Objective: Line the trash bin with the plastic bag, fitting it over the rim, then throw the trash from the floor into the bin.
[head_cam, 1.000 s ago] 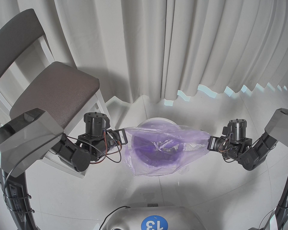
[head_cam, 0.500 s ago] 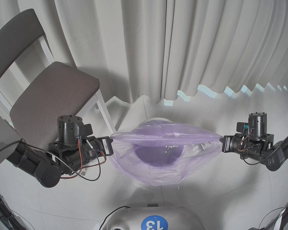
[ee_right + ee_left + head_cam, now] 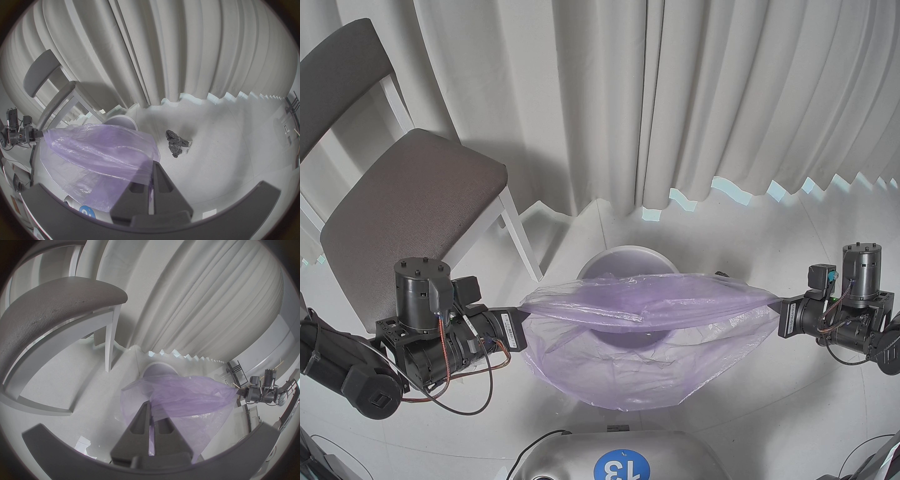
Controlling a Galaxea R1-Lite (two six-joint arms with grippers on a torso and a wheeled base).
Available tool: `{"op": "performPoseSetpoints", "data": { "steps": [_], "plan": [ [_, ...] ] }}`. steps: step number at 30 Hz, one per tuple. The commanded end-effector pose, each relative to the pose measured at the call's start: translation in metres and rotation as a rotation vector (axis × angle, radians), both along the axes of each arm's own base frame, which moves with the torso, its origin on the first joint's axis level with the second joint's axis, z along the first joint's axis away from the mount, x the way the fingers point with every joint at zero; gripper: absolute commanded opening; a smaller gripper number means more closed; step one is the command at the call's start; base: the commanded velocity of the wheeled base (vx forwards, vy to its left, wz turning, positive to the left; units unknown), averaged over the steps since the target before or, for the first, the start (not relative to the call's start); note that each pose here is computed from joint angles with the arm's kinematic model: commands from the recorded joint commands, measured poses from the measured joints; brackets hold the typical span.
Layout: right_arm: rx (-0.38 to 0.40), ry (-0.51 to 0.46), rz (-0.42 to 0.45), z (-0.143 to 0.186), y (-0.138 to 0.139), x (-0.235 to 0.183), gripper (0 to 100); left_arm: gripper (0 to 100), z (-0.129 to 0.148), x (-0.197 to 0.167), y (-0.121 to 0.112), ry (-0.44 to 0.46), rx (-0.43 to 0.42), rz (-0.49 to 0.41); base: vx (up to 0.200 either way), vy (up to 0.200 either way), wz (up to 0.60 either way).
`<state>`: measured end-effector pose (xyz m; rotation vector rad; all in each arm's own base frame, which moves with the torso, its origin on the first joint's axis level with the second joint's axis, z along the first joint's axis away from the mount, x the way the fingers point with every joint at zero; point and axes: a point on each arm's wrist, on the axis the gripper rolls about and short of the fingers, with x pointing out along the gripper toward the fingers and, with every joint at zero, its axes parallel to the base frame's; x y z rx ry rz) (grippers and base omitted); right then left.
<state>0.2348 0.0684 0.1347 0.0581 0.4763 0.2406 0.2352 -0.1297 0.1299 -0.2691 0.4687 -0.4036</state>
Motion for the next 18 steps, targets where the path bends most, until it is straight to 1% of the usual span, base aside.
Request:
{"op": "performPoseSetpoints", "data": {
  "steps": [1, 6, 7, 8, 10, 11, 12, 15, 17, 18],
  "plan": [
    [-0.003, 0.034, 0.005, -0.010, 0.004, 0.007, 0, 0, -0.014, 0.009, -0.003, 0.035, 0.019, 0.006, 0.000, 0.000, 0.00],
    [-0.008, 0.069, -0.003, -0.025, 0.008, 0.021, 0, 0, -0.030, 0.033, -0.012, 0.068, 0.035, 0.015, 0.000, 0.000, 0.00],
    [-0.010, 0.070, -0.005, -0.027, 0.009, 0.024, 0, 0, -0.032, 0.037, -0.013, 0.069, 0.036, 0.020, 0.000, 0.000, 0.00],
    [-0.012, 0.075, -0.008, -0.030, 0.010, 0.027, 0, 0, -0.034, 0.052, -0.017, 0.062, 0.030, 0.028, 0.000, 0.000, 0.00],
    [-0.005, 0.075, -0.019, -0.036, 0.012, 0.035, 0, 0, -0.035, 0.055, -0.018, 0.059, 0.028, 0.029, 0.000, 0.000, 0.00],
    [0.023, 0.064, -0.045, -0.042, 0.015, 0.045, 0, 0, -0.037, 0.069, -0.025, 0.049, 0.024, 0.030, 0.000, 0.000, 0.00],
    [0.031, 0.060, -0.055, -0.043, 0.015, 0.047, 0, 0, -0.038, 0.072, -0.026, 0.049, 0.024, 0.030, 0.000, 0.000, 0.00],
    [0.084, 0.028, -0.121, -0.046, 0.018, 0.067, 0, 0, -0.039, 0.097, -0.037, 0.020, 0.010, 0.035, 0.000, 0.000, 0.00],
    [0.095, 0.019, -0.129, -0.045, 0.018, 0.070, 0, 0, -0.039, 0.101, -0.038, 0.015, 0.007, 0.038, 0.000, 0.000, 0.00],
    [0.122, 0.011, -0.145, -0.043, 0.019, 0.075, 0, 0, -0.039, 0.110, -0.038, 0.001, 0.000, 0.049, 0.000, 0.000, 0.00]
  ]
}}
